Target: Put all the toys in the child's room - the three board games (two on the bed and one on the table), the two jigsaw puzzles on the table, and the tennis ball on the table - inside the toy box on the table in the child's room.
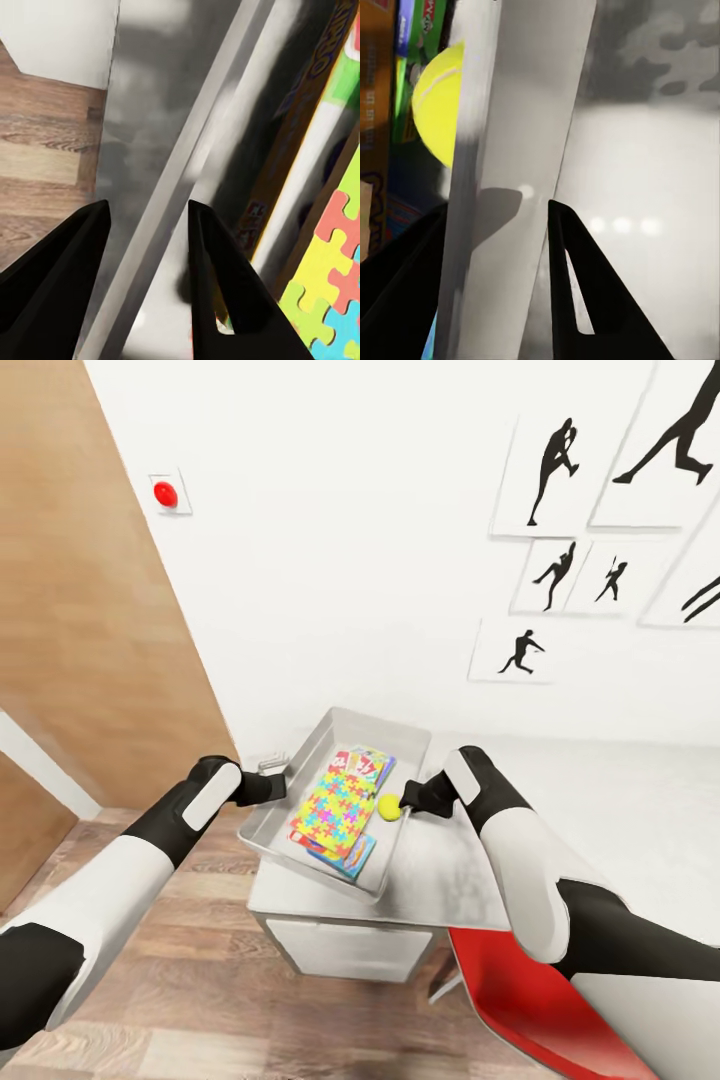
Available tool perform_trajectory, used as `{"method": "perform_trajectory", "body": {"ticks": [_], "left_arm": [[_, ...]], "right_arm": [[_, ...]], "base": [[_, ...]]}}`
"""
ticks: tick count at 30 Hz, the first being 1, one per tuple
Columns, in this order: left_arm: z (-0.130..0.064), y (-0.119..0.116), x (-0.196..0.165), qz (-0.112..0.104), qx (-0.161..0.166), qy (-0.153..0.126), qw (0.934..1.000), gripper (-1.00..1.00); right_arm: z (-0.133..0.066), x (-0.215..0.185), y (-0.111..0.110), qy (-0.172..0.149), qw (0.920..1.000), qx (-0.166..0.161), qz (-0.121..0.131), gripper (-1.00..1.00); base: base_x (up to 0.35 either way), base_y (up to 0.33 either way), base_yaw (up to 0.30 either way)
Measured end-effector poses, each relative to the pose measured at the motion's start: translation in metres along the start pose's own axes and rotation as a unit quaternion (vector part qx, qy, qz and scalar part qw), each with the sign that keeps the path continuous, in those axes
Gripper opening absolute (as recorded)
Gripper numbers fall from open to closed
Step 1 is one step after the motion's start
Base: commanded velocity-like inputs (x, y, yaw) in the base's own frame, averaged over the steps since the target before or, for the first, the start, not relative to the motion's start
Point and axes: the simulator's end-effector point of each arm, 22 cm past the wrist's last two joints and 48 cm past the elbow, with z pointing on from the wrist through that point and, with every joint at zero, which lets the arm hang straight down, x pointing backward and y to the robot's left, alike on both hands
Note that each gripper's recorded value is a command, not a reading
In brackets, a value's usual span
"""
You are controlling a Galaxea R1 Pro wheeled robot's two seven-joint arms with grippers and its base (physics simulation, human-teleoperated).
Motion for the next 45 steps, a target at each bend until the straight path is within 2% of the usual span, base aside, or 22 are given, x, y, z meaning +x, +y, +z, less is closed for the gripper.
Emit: {"method": "perform_trajectory", "body": {"ticks": [28, 34, 45], "left_arm": [[-0.0005, -0.0012, -0.0001, 0.001, -0.001, 0.000, 1.0000, -1.00], [-0.0025, 0.0004, 0.0000, 0.002, -0.002, 0.000, 1.0000, -1.00], [-0.0039, 0.0034, 0.0006, 0.000, -0.002, 0.000, 1.0000, -1.00]], "right_arm": [[-0.0003, 0.0002, -0.0010, 0.000, 1.0000, -0.001, 0.001, -1.00], [-0.0003, 0.0024, 0.0006, -0.001, 1.0000, -0.003, 0.001, -1.00], [0.0001, 0.0051, 0.0032, -0.001, 1.0000, -0.003, -0.001, -1.00]], "base": [[-0.057, -0.017, 0.271], [0.018, -0.047, 0.087], [0.086, -0.219, 0.013]]}}
